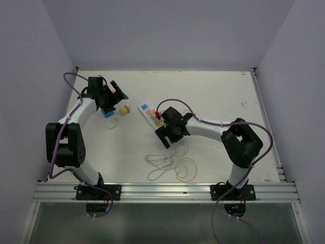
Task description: Pull the plug off the socket
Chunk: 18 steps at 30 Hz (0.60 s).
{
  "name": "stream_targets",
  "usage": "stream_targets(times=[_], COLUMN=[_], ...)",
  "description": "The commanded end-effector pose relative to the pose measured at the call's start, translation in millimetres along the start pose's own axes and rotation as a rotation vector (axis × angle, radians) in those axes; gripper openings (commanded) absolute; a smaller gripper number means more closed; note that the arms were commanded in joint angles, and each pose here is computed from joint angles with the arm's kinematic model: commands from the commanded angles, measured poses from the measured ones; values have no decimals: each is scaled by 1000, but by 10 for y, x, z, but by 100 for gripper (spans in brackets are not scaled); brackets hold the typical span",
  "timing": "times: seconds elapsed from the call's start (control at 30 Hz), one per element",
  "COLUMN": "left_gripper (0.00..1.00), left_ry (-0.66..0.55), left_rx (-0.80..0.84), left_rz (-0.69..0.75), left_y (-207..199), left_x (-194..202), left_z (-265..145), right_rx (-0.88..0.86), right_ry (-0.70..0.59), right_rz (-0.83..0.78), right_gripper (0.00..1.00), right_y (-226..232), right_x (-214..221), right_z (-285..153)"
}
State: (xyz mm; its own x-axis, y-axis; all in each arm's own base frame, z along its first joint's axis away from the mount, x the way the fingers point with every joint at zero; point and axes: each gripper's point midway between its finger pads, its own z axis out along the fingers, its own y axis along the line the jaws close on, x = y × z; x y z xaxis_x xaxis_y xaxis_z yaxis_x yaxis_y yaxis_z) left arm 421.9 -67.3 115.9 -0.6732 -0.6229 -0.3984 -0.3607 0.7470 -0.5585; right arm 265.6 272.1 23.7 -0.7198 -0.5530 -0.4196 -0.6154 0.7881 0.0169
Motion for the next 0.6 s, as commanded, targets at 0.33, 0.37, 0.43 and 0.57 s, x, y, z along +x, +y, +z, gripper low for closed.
stream_targets(times=[0.33,0.37,0.43,0.57], left_gripper=[100,99,97,96], left_ry=[1,-9,-41,-5], left_rx=[-77,-106,-204,-257], left_rz=[-15,-22,-10,37], left_y=[-562,-549,-516,-649], left_x=[292,281,267,358], left_z=[163,179,236,388], right_rx=[-15,-12,13,31], right_ry=[-68,-87,-111,-206], right_rz=[-64,-67,-69,-88], right_gripper=[99,99,99,99], right_y=[-15,-19,-70,-104], right_x=[-42,-92,-150,-364], right_z=[-886,-964,-1085,-1359])
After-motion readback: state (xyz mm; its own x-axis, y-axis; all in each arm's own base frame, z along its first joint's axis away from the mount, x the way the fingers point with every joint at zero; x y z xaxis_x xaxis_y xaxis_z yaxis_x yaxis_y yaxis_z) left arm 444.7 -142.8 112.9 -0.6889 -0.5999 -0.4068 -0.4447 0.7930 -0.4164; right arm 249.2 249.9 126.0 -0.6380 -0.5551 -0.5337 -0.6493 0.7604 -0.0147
